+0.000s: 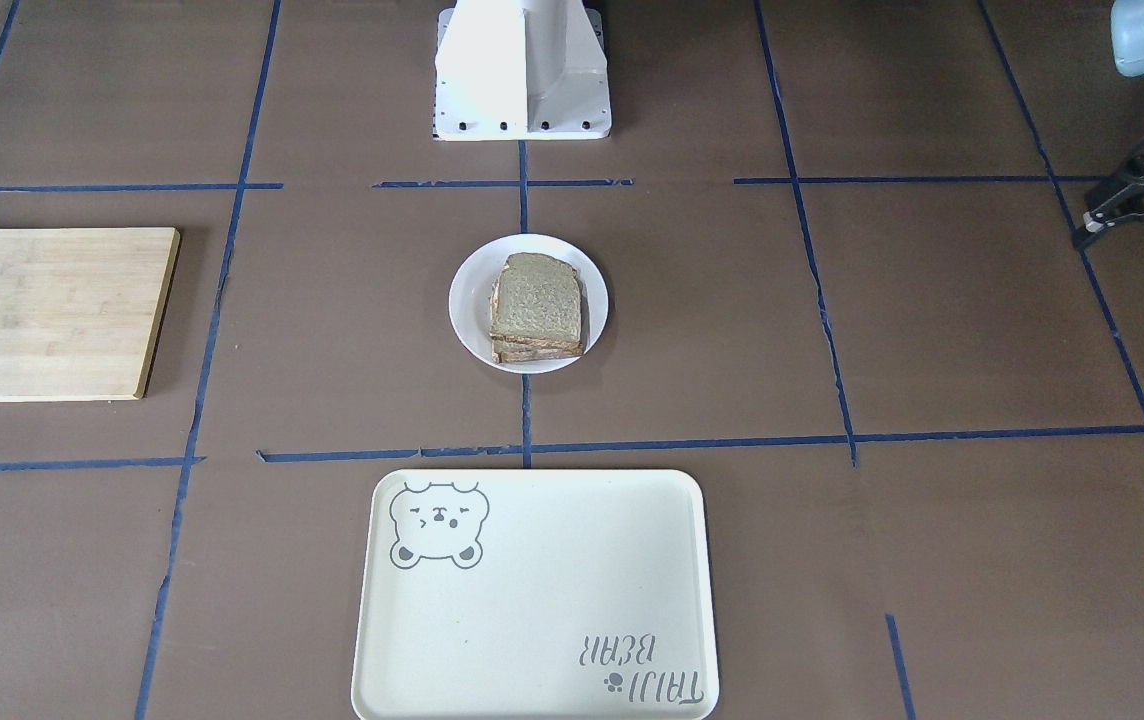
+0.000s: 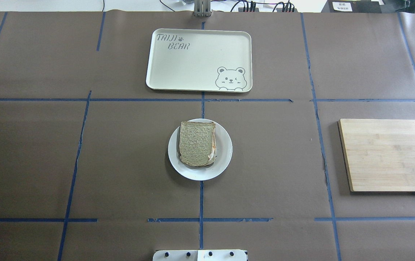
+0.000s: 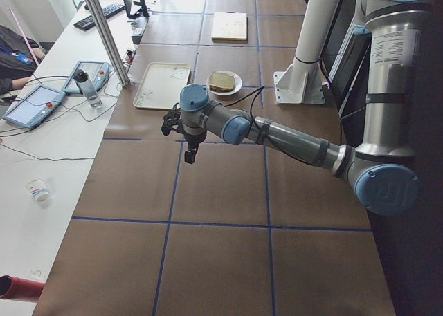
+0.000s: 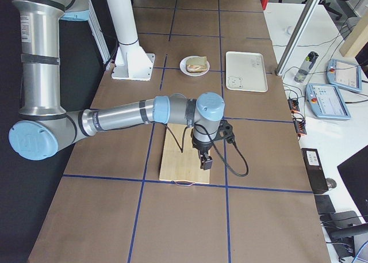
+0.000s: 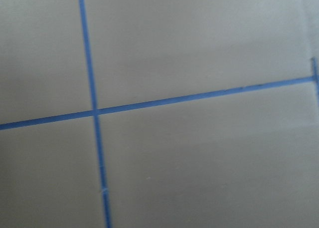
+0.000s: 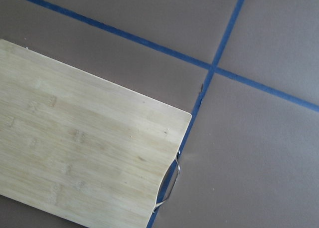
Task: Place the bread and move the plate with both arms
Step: 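Reach the left gripper to the plate rim nearest it and grip it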
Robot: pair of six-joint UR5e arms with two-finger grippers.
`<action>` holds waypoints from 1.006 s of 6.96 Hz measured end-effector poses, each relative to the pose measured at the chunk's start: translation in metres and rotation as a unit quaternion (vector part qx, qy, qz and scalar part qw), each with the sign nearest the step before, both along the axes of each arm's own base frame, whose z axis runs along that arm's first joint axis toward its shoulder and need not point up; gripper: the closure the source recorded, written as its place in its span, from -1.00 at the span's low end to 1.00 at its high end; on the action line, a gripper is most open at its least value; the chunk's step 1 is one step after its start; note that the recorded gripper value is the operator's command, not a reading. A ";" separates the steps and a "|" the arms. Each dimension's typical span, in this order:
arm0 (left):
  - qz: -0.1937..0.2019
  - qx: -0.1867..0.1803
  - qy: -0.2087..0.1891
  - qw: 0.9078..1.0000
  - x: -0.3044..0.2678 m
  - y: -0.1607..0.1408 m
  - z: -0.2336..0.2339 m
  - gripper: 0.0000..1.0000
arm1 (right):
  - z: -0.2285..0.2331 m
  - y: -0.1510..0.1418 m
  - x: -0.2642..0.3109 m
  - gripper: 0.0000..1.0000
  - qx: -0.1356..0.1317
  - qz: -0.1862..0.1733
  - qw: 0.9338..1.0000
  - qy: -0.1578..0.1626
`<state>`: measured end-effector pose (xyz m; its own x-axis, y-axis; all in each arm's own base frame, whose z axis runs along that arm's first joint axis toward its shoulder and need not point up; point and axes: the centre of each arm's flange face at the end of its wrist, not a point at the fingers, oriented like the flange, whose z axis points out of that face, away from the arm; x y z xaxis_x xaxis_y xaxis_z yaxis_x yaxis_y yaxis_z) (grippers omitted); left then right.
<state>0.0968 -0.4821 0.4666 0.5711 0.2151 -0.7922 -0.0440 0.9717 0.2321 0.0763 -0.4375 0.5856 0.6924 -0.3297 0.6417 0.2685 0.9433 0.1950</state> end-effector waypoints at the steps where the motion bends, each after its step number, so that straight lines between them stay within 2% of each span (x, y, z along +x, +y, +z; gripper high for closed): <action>1: -0.004 -0.019 0.030 0.999 0.049 0.004 -0.023 -1.00 | 0.014 0.019 0.007 -0.99 -0.008 0.007 1.000 0.000; 4: -0.052 -0.074 0.120 0.989 0.203 0.039 -0.072 -1.00 | 0.027 0.035 0.008 -0.99 -0.016 0.010 1.000 -0.002; 5: -0.075 -0.087 0.160 0.980 0.250 0.054 -0.084 -1.00 | 0.027 0.036 0.009 -0.99 -0.017 0.010 1.000 -0.002; 7: -0.111 -0.111 0.252 0.955 0.329 0.084 -0.104 -1.00 | 0.028 0.037 0.009 -0.99 -0.017 0.010 1.000 -0.002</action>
